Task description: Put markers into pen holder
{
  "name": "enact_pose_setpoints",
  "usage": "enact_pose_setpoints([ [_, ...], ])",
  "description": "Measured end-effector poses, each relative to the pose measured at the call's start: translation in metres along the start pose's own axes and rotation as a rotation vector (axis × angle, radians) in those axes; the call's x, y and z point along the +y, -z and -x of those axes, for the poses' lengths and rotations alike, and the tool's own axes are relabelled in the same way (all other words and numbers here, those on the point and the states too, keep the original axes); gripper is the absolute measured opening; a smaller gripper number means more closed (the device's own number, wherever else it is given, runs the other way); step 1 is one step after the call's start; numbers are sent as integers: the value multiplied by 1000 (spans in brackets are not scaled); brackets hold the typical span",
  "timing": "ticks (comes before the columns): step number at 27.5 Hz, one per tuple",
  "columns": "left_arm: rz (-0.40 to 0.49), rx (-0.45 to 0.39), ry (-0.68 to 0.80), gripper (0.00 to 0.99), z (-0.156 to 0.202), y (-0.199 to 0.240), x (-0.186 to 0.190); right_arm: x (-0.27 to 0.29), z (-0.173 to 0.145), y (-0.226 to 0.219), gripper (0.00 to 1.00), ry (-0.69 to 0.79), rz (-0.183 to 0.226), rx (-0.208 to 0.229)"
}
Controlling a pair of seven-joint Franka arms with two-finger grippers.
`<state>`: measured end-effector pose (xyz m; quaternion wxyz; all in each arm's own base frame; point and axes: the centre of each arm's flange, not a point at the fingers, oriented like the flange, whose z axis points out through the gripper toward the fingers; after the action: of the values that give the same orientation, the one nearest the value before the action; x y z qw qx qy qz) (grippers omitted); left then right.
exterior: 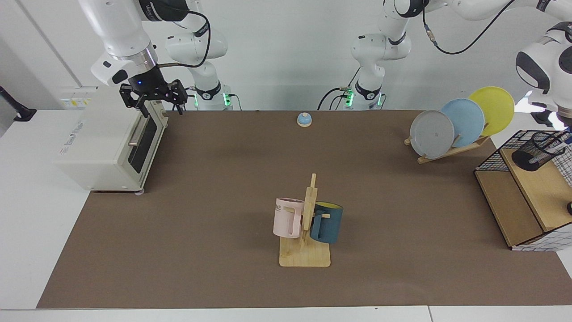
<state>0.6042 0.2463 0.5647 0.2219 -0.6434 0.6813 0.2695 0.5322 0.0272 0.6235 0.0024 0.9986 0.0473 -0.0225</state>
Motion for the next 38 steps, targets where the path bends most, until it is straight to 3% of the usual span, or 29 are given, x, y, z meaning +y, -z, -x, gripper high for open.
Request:
enact_pose_setpoints([
  [4,-12,35,61,863,-6,4,-3,0,0,0,1000,0,0,0],
  [7,-24,75,134,982,-12,7,-5,0,0,0,1000,0,0,0],
  [16,-38,265,347,991,-57,31,-22,0,0,0,1000,0,-1,0],
  [21,87,389,519,991,-101,45,-23,0,0,0,1000,0,-1,0],
  [29,193,457,818,991,-168,53,-10,0,0,0,1000,0,-1,0],
  [38,313,564,1094,991,-198,67,7,0,0,0,1000,0,-2,0],
])
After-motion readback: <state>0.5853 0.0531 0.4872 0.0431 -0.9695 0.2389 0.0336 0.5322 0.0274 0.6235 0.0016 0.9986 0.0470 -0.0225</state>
